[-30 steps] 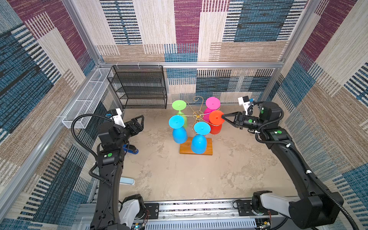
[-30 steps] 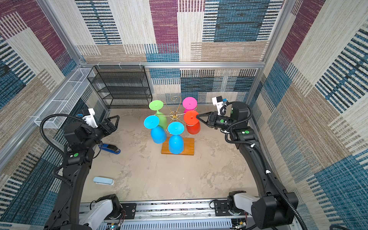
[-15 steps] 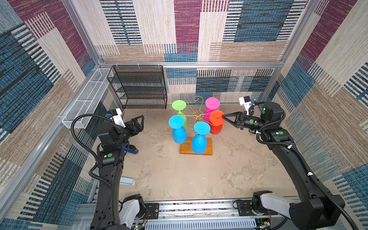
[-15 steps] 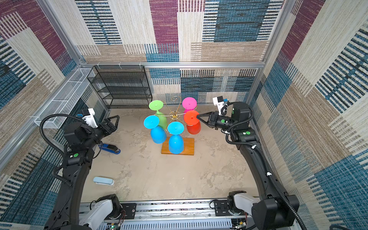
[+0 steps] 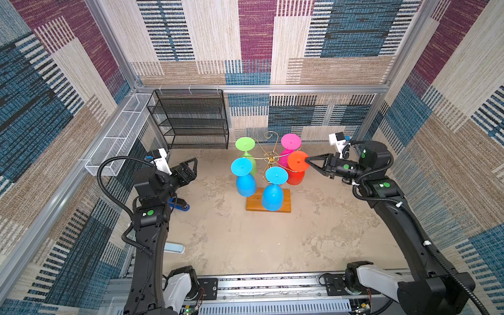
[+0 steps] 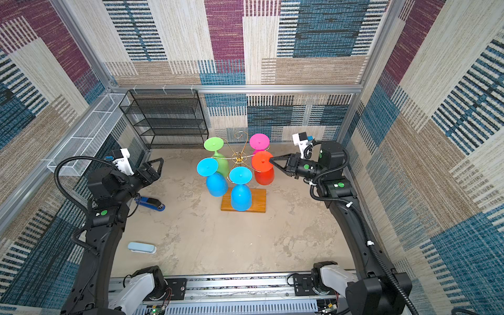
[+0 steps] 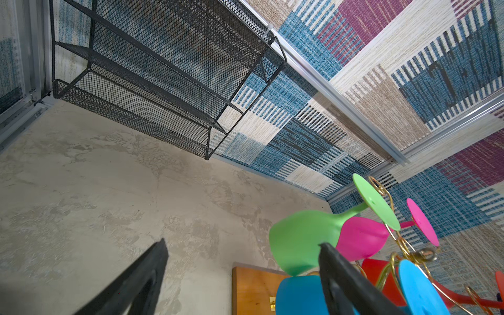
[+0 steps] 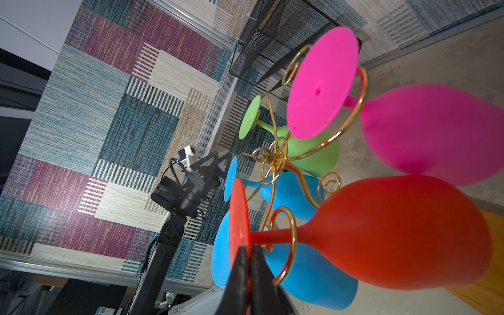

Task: Take the wine glass off the wine glass rack
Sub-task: Pick up the wine glass from the wine glass rack.

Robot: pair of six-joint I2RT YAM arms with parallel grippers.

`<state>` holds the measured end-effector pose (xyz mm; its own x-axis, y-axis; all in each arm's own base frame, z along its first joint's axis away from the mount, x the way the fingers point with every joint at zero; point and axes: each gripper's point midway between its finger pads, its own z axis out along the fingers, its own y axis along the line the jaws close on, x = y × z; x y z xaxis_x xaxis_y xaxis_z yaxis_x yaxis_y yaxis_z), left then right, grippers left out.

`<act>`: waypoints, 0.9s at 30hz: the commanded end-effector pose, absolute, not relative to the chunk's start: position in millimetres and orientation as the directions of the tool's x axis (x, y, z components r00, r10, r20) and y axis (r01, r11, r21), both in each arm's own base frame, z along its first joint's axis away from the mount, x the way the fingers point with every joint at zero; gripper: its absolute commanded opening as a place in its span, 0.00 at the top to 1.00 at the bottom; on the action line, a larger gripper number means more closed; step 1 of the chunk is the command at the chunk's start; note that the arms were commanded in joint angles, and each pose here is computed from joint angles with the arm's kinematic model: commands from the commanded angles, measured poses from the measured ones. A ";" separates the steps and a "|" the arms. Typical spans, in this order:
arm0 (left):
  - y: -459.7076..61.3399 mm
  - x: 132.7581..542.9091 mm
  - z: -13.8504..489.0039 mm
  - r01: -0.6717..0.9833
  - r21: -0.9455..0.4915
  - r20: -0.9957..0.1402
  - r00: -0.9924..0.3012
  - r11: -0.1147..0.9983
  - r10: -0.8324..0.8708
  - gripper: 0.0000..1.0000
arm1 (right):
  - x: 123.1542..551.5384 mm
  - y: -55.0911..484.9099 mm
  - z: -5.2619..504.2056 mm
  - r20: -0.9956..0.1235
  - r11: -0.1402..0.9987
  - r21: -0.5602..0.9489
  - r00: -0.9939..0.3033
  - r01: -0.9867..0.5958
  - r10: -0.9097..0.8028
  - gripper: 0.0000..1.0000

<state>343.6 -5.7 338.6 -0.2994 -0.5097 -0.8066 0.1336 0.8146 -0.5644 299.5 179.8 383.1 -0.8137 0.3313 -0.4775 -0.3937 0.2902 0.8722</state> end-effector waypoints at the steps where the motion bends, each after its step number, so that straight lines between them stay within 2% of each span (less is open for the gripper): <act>1: -7.3 342.8 343.3 0.154 -0.556 -0.816 -0.288 0.817 -0.501 0.11 | 290.3 181.7 386.3 -0.488 0.271 0.868 -0.815 -0.416 0.313 1.00; 27: -7.5 342.1 343.7 0.156 -0.558 -0.816 -0.284 0.815 -0.504 0.11 | 282.2 193.4 391.7 -0.506 0.241 0.861 -0.809 -0.449 0.299 1.00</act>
<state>342.4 -6.1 338.4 -0.2988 -0.5119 -0.8054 0.1338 0.8132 -0.5664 279.0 191.4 383.3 -0.8299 0.2847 -0.4798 -0.4187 0.2505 0.8729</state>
